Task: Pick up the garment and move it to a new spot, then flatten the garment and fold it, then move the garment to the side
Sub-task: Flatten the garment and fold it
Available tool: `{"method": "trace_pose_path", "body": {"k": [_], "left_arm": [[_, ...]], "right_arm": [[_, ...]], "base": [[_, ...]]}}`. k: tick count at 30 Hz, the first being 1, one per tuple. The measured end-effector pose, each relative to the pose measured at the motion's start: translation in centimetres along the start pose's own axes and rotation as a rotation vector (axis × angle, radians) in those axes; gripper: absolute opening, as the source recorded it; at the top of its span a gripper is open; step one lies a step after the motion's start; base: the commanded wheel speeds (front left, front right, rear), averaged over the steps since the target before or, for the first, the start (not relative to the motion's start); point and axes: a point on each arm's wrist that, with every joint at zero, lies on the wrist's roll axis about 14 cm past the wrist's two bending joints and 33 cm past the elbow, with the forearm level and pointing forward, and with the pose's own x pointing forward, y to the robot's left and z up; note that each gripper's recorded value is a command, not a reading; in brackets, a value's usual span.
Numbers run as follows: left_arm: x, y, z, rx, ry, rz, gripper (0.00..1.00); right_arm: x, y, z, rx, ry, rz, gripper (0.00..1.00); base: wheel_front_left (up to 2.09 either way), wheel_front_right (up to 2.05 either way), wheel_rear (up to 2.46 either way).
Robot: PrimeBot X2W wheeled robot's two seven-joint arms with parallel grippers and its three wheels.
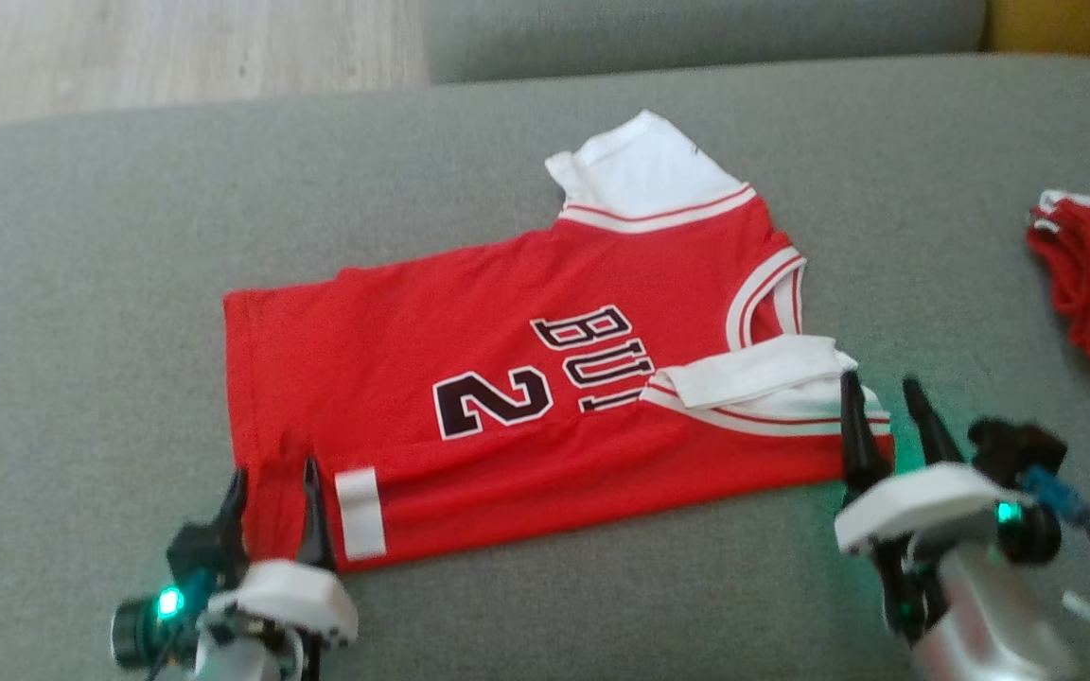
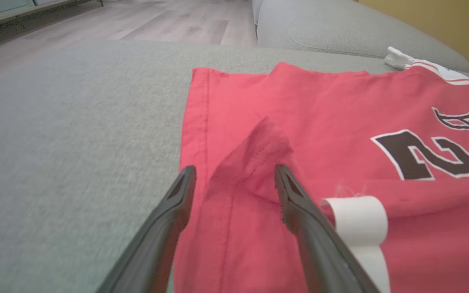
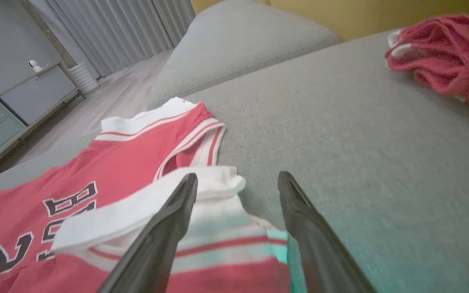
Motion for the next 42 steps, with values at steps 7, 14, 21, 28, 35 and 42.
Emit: {"method": "trace_pose_path", "body": {"k": [7, 14, 21, 28, 35, 42], "left_arm": [[3.5, 0.2, 2.3, 0.013, -0.040, 0.017, 1.00], [7.2, 1.7, 5.2, 0.052, -0.084, 0.047, 1.00], [11.3, 3.2, 5.2, 0.111, -0.006, 0.043, 1.00], [13.8, 3.1, 3.4, 0.133, 0.117, -0.004, 1.00], [15.0, 2.3, 3.7, 0.144, 0.143, -0.066, 0.00], [14.7, 2.9, 5.5, 0.152, 0.051, -0.068, 0.00]], "right_arm": [[3.1, 0.6, 2.4, -0.012, -0.055, 0.021, 1.00], [6.0, 1.5, 4.0, -0.038, -0.087, 0.055, 1.00], [8.5, 2.5, 4.6, -0.065, -0.095, 0.094, 1.00], [9.9, 2.3, 4.1, -0.080, -0.078, 0.100, 1.00], [12.2, 2.6, 5.6, -0.135, -0.088, 0.126, 1.00], [16.2, 4.1, 7.4, -0.246, -0.023, 0.173, 1.00]], "base": [[0.00, 0.00, 0.00], [0.00, 0.00, 0.00], [0.00, 0.00, 0.00], [0.00, 0.00, 0.00], [0.00, 0.00, 0.00], [0.00, 0.00, 0.00]]}}
